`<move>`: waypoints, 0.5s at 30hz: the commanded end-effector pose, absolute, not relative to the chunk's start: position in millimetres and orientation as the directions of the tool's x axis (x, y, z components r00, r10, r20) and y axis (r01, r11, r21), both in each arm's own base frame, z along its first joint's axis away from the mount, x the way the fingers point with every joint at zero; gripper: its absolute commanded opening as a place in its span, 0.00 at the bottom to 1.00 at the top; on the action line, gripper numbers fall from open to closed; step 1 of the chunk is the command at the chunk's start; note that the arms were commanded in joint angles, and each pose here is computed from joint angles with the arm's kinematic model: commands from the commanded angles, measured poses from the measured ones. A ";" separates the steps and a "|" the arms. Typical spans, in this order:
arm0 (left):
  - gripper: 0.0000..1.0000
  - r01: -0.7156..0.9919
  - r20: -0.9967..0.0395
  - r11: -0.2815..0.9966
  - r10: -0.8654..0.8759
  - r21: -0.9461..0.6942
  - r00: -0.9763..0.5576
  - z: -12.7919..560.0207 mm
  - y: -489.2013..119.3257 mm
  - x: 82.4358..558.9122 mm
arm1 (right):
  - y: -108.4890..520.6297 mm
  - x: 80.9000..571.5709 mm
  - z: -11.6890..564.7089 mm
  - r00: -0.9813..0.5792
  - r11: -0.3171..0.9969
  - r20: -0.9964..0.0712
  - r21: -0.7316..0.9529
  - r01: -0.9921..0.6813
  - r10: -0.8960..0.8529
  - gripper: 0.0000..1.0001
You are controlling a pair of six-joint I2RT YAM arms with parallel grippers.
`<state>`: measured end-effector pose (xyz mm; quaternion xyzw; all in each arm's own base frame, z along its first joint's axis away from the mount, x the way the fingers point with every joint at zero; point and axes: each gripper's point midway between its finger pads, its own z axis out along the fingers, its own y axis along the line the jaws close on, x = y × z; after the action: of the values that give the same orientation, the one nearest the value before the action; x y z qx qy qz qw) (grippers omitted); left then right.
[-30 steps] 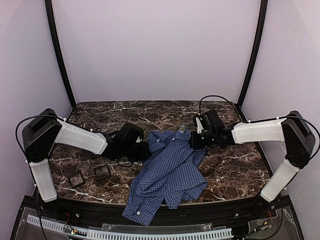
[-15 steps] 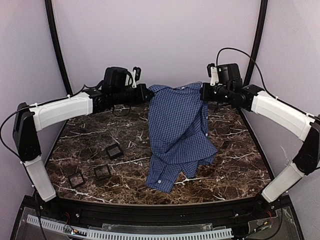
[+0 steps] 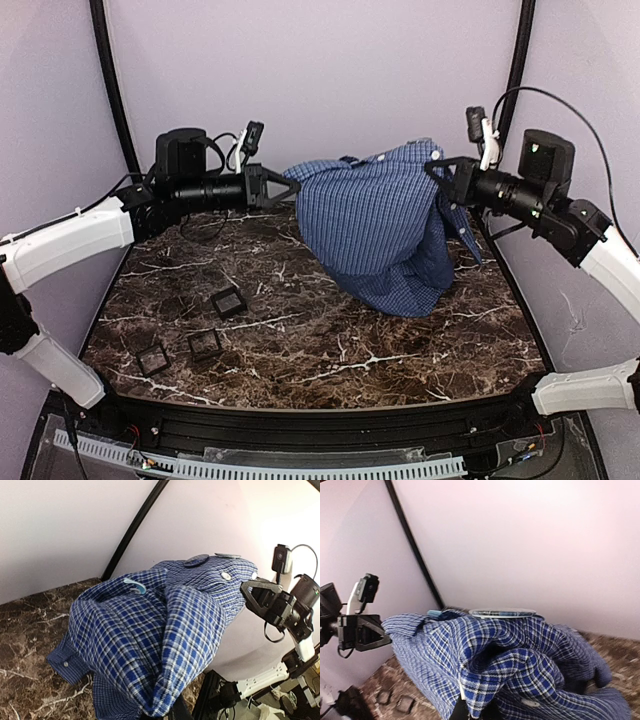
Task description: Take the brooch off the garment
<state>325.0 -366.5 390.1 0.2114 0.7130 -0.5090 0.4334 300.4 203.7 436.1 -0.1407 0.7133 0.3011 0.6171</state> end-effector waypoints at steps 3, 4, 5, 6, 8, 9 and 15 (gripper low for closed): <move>0.02 0.583 -0.641 0.400 -0.016 -0.707 -0.767 262.5 -330.0 255.4 | 255.8 242.0 275.4 -0.631 0.581 -0.775 0.531 -0.617 0.039 0.28; 0.10 0.524 -0.572 0.437 0.025 -0.731 -0.820 225.8 -321.0 240.6 | 251.8 236.7 260.3 -0.656 0.600 -0.754 0.540 -0.590 0.035 0.50; 0.28 0.520 -0.556 0.426 0.045 -0.741 -0.830 221.7 -316.7 226.5 | 244.9 234.7 248.6 -0.673 0.632 -0.738 0.540 -0.556 0.038 0.61; 0.38 0.485 -0.509 0.451 0.074 -0.750 -0.857 201.3 -306.7 210.0 | 236.9 233.9 243.4 -0.678 0.661 -0.733 0.533 -0.528 0.050 0.71; 0.65 0.463 -0.479 0.482 0.098 -0.744 -0.872 186.5 -293.5 188.4 | 221.9 236.0 243.9 -0.666 0.713 -0.741 0.512 -0.480 0.084 0.85; 0.77 0.456 -0.466 0.499 0.112 -0.737 -0.877 181.7 -288.4 180.3 | 215.7 238.0 247.3 -0.655 0.733 -0.749 0.502 -0.460 0.102 0.90; 0.99 0.545 -0.638 0.586 0.060 -0.600 -0.767 230.4 -259.9 191.0 | 186.9 268.9 235.4 -0.636 0.875 -0.758 0.397 -0.276 0.143 0.96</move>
<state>177.0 -274.9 197.6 0.1739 0.8435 -0.4576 0.2210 244.7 208.6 246.0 -0.0970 0.8476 0.3239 0.4089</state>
